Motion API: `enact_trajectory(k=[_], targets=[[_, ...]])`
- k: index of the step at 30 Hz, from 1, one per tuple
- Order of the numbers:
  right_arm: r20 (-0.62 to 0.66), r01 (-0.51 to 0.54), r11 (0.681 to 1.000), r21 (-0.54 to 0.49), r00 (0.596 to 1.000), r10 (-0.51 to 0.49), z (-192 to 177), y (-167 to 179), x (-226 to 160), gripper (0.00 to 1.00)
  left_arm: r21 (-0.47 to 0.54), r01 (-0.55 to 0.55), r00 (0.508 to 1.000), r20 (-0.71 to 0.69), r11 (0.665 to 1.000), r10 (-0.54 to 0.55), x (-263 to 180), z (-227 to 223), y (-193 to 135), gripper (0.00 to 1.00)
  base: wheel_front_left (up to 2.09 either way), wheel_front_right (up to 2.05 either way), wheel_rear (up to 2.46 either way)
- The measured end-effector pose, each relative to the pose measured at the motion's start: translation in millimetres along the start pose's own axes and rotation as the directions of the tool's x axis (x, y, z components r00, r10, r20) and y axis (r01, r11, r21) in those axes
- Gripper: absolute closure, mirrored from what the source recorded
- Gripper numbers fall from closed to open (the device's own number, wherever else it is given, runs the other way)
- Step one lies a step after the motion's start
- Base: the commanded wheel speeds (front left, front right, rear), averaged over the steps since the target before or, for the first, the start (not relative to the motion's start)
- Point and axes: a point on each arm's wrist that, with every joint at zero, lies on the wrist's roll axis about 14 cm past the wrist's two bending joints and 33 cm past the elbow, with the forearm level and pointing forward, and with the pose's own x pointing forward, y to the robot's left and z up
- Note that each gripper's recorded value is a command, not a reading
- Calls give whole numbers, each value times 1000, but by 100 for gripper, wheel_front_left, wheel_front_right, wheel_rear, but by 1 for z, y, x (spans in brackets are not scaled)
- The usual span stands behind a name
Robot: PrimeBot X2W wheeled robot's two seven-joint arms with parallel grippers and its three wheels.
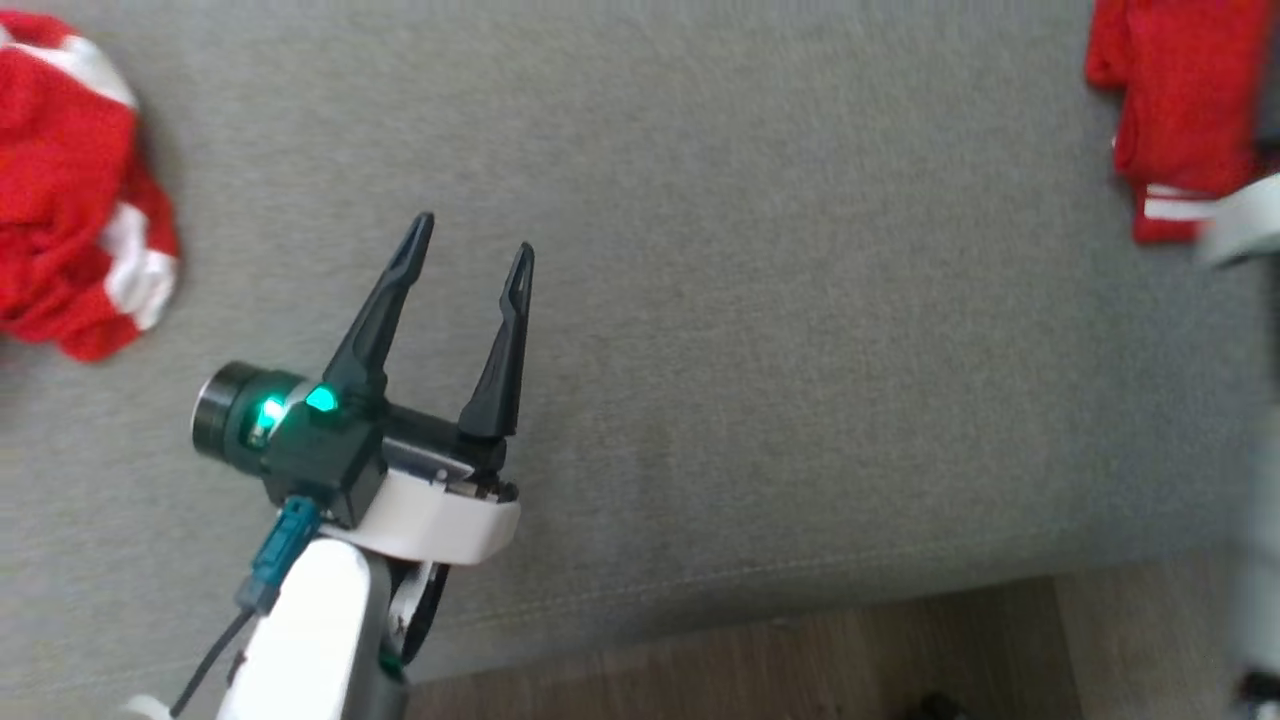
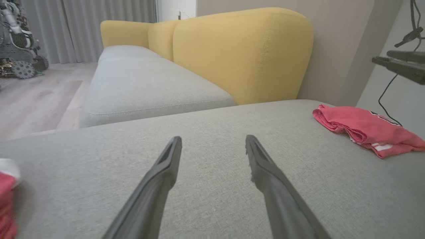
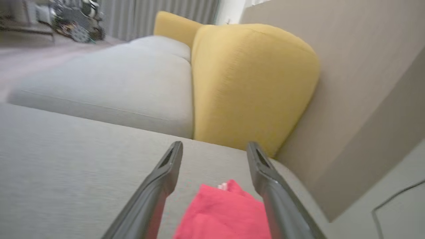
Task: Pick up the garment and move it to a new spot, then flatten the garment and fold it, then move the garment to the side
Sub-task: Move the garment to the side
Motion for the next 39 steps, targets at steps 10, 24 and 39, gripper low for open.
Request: enact_trajectory(k=[10,24,39], targets=[[194,-254,922,291,960,202,22,113,-44,0,8,-176,984,3,984,176,-57,29,29,0,0,0,0],[298,-377,842,387,915,273,50,155,-134,0,31,-369,925,111,929,364,-139,79,50,0,0,0,0],[265,-355,838,414,928,262,33,150,-173,0,79,-362,925,156,929,347,-160,92,37,0,0,0,0]])
